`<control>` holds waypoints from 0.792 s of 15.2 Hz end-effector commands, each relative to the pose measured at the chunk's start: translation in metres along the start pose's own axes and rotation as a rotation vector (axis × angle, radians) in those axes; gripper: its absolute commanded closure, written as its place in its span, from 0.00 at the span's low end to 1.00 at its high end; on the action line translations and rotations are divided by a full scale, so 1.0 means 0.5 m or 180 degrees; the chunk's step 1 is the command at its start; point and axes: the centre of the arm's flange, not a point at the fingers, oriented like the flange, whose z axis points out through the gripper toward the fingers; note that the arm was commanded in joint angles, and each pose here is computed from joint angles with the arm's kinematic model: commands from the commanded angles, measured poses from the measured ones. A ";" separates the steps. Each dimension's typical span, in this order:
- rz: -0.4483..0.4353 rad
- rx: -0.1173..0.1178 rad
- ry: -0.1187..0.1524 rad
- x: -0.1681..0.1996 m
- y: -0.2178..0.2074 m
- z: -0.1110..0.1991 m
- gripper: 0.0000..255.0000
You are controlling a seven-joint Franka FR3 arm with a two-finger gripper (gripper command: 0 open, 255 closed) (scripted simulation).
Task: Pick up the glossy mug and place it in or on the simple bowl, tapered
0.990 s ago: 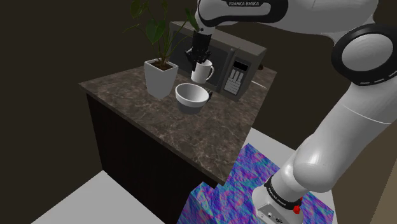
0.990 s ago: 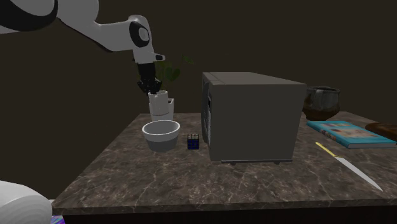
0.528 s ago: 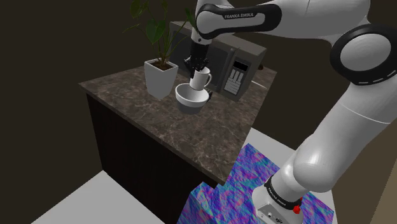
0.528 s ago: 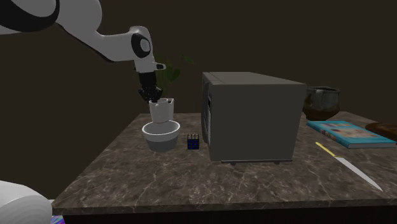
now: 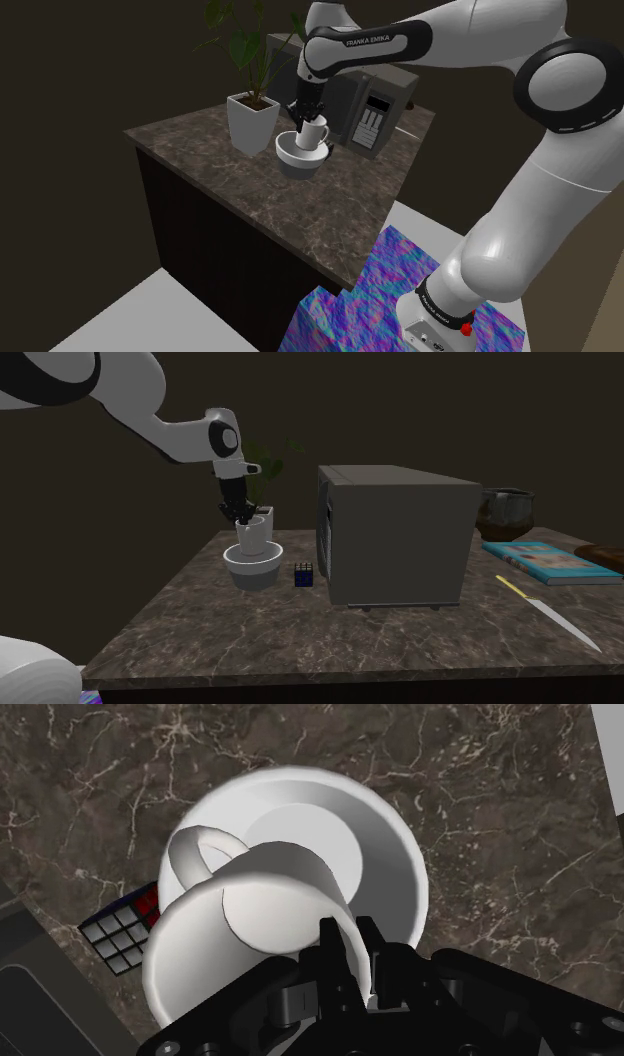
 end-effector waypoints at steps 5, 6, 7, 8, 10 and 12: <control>0.0000 0.0001 0.0003 0.000 0.000 0.003 1.00; 0.0000 0.0001 0.0003 0.000 0.000 0.003 1.00; 0.0000 0.0001 0.0003 0.000 0.000 0.003 0.00; 0.0000 0.0001 0.0003 0.000 0.000 0.003 0.00; 0.0000 0.0001 0.0003 0.000 0.000 0.003 0.00; 0.0000 0.0001 0.0003 0.000 0.000 0.003 0.00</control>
